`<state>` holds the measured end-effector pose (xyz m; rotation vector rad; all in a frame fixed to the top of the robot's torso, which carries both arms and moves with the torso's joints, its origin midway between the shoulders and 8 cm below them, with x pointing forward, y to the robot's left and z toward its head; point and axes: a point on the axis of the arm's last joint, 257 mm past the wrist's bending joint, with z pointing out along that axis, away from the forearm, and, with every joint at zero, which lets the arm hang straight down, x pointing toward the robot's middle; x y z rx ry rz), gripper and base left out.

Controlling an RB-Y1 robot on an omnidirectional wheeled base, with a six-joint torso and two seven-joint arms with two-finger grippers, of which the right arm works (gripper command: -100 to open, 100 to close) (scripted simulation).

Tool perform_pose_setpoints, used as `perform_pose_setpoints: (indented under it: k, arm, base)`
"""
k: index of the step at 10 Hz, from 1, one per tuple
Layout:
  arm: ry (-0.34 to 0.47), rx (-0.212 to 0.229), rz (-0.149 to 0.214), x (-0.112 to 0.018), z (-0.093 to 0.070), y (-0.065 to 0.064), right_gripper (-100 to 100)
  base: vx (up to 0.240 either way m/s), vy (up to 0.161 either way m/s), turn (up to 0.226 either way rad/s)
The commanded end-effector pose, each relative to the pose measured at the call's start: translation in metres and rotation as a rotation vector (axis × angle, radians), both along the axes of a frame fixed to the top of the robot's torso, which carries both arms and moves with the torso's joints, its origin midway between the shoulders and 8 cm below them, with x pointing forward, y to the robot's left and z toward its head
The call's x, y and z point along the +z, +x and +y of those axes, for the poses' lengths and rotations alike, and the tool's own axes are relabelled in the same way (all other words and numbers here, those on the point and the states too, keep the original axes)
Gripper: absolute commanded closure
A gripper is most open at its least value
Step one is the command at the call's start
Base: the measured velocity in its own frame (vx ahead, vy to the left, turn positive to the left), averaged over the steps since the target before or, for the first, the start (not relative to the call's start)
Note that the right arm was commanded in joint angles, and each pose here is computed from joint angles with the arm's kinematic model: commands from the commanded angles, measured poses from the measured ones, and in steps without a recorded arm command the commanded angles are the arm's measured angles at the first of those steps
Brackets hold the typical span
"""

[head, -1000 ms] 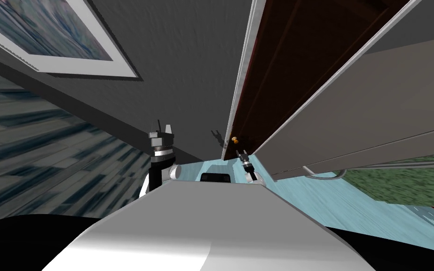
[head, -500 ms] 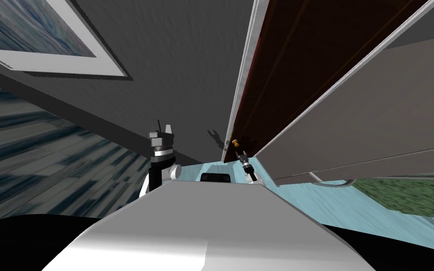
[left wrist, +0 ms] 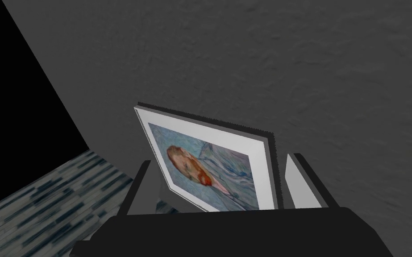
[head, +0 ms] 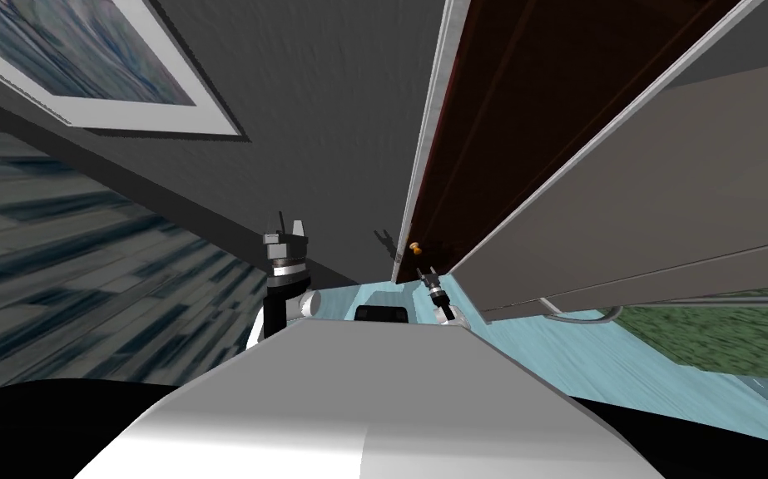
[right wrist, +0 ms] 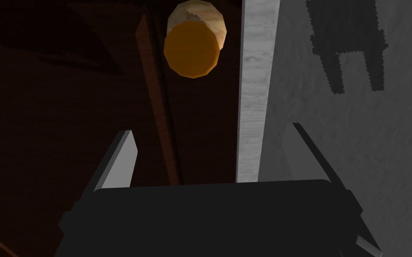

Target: Pull the door open

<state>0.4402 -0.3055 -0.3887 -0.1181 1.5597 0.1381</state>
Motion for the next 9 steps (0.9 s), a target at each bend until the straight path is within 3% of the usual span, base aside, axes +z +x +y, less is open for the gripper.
perform_pose_setpoints:
  k: [1,9]
  arm:
    - [0.000,-0.001,0.000,-0.0001,-0.0005,-0.0002,-100]
    - [0.000,-0.009,-0.001,0.0002,-0.0044,-0.0009,-100]
  base:
    - [-0.227,-0.019,0.016]
    - [-0.218,-0.033,0.024]
